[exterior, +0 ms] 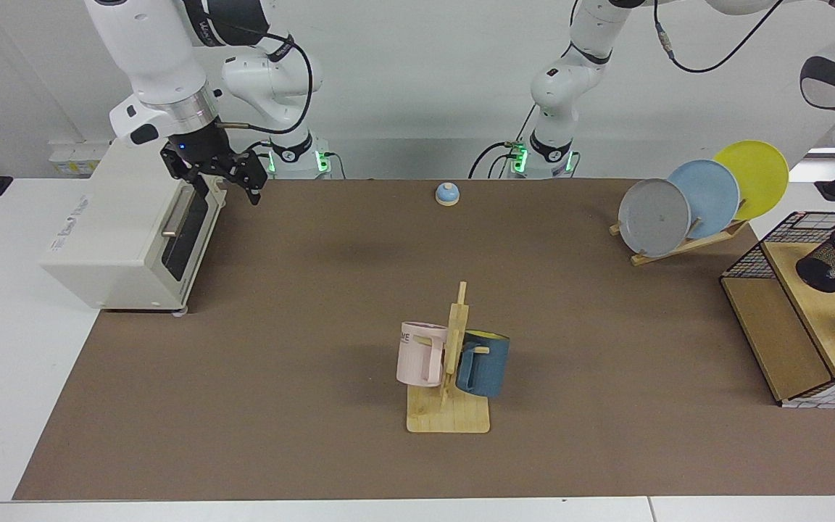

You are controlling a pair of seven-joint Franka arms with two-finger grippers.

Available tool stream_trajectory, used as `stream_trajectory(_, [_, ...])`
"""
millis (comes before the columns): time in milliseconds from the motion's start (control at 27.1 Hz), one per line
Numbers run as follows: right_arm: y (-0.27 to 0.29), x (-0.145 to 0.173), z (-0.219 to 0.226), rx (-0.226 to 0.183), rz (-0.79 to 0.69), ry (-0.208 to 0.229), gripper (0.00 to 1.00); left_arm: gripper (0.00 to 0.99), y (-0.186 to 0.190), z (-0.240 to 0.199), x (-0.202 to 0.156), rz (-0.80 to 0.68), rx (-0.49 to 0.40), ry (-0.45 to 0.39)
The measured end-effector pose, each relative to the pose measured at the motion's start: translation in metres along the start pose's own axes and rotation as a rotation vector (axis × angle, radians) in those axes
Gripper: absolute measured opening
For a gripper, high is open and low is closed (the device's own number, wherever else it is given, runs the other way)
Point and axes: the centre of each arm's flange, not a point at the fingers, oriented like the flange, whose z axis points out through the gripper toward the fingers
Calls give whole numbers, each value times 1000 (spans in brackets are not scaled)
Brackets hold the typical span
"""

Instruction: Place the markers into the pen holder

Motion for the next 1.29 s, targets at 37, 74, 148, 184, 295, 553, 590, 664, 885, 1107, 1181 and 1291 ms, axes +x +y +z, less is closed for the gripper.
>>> stream_trajectory(37, [0, 0, 0, 0, 0, 0, 1000, 991, -6, -3, 10, -38, -6, 10])
stream_trajectory(74, [0, 0, 0, 0, 0, 0, 1000, 991, -12, -7, 20, -70, -11, 19])
stream_trajectory(148, [0, 0, 0, 0, 0, 0, 1000, 991, -23, -14, 41, -138, -19, 35])
stream_trajectory(184, [0, 0, 0, 0, 0, 0, 1000, 991, -27, -17, 49, -176, -23, 45])
stream_trajectory(295, [0, 0, 0, 0, 0, 0, 1000, 991, -36, -24, 71, -311, -44, 93])
stream_trajectory(553, [0, 0, 0, 0, 0, 0, 1000, 991, -42, -36, 104, -674, -133, 230])
stream_trajectory(590, [0, 0, 0, 0, 0, 0, 1000, 991, -43, -38, 109, -724, -148, 241])
stream_trajectory(664, [0, 0, 0, 0, 0, 0, 1000, 991, -47, -44, 122, -815, -179, 252])
stream_trajectory(885, [0, 0, 0, 0, 0, 0, 1000, 991, -63, -73, 176, -1078, -267, 258])
stream_trajectory(1107, [0, 0, 0, 0, 0, 0, 1000, 991, -73, -102, 226, -1328, -354, 275])
stream_trajectory(1181, [0, 0, 0, 0, 0, 0, 1000, 991, -75, -110, 240, -1397, -381, 273])
stream_trajectory(1291, [0, 0, 0, 0, 0, 0, 1000, 991, -76, -121, 256, -1500, -427, 272])
